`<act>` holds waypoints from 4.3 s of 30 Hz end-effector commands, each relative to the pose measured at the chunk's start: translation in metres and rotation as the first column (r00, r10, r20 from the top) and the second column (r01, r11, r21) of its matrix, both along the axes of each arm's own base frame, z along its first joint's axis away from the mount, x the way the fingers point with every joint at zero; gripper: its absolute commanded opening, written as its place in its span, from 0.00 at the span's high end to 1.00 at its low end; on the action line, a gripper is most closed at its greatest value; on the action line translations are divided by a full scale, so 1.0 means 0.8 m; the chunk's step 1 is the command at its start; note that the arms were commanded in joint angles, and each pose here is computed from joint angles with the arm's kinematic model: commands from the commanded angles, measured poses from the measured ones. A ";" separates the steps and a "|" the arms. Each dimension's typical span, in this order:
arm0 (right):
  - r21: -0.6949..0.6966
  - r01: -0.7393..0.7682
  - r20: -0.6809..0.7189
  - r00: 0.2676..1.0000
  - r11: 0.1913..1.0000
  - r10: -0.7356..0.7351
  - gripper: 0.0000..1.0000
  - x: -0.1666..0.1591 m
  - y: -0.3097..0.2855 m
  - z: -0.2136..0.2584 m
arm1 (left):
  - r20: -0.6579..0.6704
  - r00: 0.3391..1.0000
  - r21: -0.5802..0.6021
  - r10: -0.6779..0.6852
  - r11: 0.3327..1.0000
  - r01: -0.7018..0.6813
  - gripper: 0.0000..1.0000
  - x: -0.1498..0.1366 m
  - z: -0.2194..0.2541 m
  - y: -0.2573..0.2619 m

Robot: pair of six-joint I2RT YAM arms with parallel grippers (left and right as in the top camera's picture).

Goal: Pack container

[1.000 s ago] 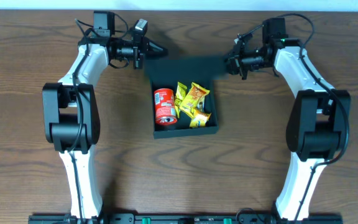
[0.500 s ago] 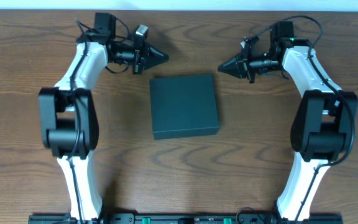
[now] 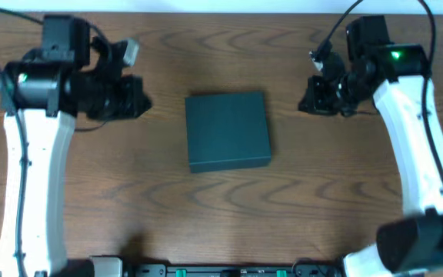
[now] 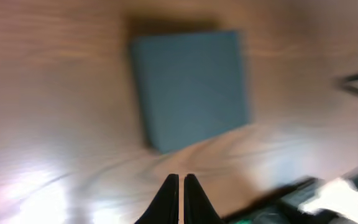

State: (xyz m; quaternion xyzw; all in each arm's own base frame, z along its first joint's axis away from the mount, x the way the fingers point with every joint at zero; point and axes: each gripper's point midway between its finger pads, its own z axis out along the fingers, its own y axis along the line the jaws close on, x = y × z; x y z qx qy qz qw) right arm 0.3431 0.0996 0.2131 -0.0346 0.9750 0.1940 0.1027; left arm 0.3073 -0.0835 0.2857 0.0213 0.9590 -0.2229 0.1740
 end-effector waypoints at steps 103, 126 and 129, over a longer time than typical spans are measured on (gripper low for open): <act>0.398 0.435 -0.067 0.892 0.808 -0.447 0.98 0.088 0.055 -0.161 | -0.050 0.873 -0.430 0.484 0.779 -0.457 0.94 0.113 -0.260 -0.099; 0.591 0.320 -0.069 0.935 0.740 -0.349 0.98 0.096 0.043 -0.117 | 0.016 0.902 -0.609 0.431 0.720 -0.333 0.94 0.165 -0.171 -0.044; 0.544 0.327 -0.075 0.936 0.773 -0.343 0.98 0.085 0.026 -0.133 | -0.008 0.898 -0.553 0.441 0.746 -0.371 0.94 0.158 -0.190 -0.017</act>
